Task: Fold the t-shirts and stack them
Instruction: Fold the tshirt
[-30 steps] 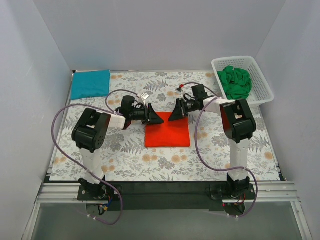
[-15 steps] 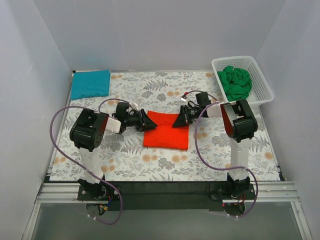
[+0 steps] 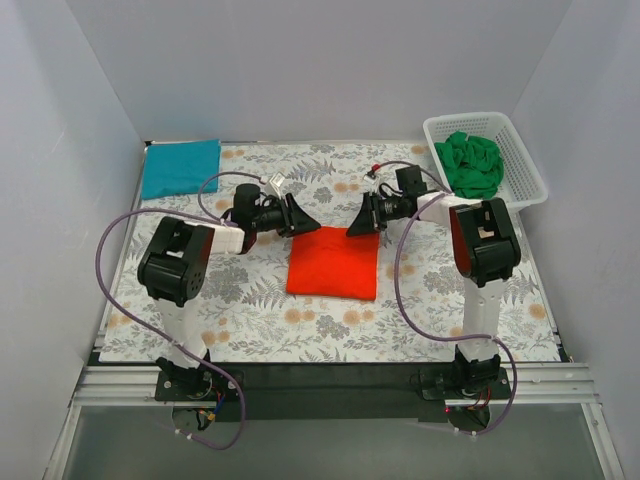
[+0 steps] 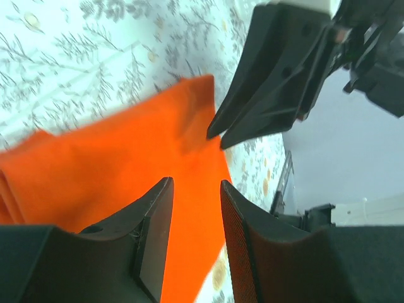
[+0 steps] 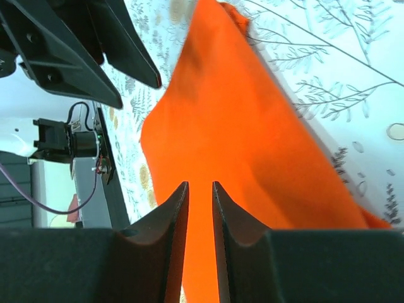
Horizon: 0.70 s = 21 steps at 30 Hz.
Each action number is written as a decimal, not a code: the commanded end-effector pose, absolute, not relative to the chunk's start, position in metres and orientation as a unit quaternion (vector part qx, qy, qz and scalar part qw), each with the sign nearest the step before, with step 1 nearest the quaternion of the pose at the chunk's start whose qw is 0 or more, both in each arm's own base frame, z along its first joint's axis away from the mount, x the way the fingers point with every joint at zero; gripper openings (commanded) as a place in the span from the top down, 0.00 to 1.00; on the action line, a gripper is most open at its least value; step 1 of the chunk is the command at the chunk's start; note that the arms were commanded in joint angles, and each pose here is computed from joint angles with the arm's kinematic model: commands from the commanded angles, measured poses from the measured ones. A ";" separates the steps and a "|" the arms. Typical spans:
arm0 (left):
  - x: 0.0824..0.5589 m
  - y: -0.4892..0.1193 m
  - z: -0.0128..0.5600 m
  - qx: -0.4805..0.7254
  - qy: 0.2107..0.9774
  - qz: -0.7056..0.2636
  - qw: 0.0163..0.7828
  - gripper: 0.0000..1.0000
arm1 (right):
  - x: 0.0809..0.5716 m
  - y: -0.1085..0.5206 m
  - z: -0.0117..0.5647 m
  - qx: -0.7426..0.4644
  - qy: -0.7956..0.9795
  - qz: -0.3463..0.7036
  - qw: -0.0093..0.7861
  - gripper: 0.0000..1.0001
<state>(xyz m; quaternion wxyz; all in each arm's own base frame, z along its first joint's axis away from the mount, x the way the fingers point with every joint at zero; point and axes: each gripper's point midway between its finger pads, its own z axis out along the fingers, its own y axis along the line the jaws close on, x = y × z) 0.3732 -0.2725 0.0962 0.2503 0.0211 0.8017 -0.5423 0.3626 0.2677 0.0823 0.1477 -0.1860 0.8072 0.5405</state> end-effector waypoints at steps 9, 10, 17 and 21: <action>0.425 -0.259 0.029 -0.064 0.816 -0.519 0.246 0.65 | 0.411 0.233 0.005 -0.148 0.836 0.507 0.148 0.73; 0.424 -0.258 0.029 -0.065 0.810 -0.530 0.241 0.65 | 0.414 0.231 0.004 -0.150 0.836 0.505 0.152 0.73; 0.420 -0.234 0.074 -0.048 0.792 -0.553 0.254 0.52 | 0.427 0.233 0.042 -0.163 0.818 0.526 0.167 0.62; 0.408 -0.215 0.135 0.010 0.783 -0.532 0.324 0.45 | 0.418 0.241 0.122 -0.204 0.793 0.529 0.223 0.45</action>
